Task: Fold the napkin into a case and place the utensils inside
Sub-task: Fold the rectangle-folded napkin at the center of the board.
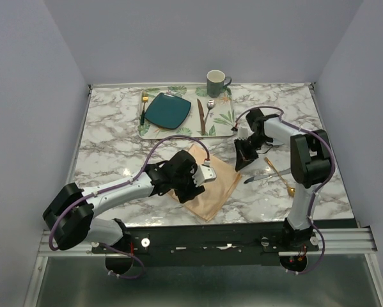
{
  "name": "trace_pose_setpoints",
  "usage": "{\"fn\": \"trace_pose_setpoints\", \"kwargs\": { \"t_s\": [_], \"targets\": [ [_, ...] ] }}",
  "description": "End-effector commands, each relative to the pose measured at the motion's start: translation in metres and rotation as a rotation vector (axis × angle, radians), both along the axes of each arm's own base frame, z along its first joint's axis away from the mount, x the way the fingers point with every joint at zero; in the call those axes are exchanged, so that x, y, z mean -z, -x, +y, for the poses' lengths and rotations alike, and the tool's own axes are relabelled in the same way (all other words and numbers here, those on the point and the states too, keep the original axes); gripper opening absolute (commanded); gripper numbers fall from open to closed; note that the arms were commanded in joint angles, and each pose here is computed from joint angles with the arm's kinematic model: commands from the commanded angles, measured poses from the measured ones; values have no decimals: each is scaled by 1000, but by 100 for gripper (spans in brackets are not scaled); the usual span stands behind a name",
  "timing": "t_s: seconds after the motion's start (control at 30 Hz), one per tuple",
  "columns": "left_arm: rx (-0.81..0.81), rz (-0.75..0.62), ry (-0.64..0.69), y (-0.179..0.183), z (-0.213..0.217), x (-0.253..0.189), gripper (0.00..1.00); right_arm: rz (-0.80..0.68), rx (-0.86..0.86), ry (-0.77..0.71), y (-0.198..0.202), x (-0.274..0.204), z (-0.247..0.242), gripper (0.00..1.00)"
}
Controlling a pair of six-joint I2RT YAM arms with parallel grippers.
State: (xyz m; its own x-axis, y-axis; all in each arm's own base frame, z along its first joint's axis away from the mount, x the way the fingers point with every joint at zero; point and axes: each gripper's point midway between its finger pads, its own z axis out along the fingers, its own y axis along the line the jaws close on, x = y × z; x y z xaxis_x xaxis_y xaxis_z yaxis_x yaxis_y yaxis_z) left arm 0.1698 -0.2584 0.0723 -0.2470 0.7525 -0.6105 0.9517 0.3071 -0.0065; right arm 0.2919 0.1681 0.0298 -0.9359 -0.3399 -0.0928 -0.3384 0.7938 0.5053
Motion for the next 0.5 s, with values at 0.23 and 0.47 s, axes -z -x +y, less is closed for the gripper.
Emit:
{"fn": "trace_pose_setpoints", "kwargs": {
  "t_s": [0.23,0.47],
  "targets": [
    [-38,17,10,-1,8,-1,64,45,-12,-69,33,-31,4,1],
    [-67,27,9,-2,11,1,64,134,-22,33,52,8,-14,1]
  ]
}}
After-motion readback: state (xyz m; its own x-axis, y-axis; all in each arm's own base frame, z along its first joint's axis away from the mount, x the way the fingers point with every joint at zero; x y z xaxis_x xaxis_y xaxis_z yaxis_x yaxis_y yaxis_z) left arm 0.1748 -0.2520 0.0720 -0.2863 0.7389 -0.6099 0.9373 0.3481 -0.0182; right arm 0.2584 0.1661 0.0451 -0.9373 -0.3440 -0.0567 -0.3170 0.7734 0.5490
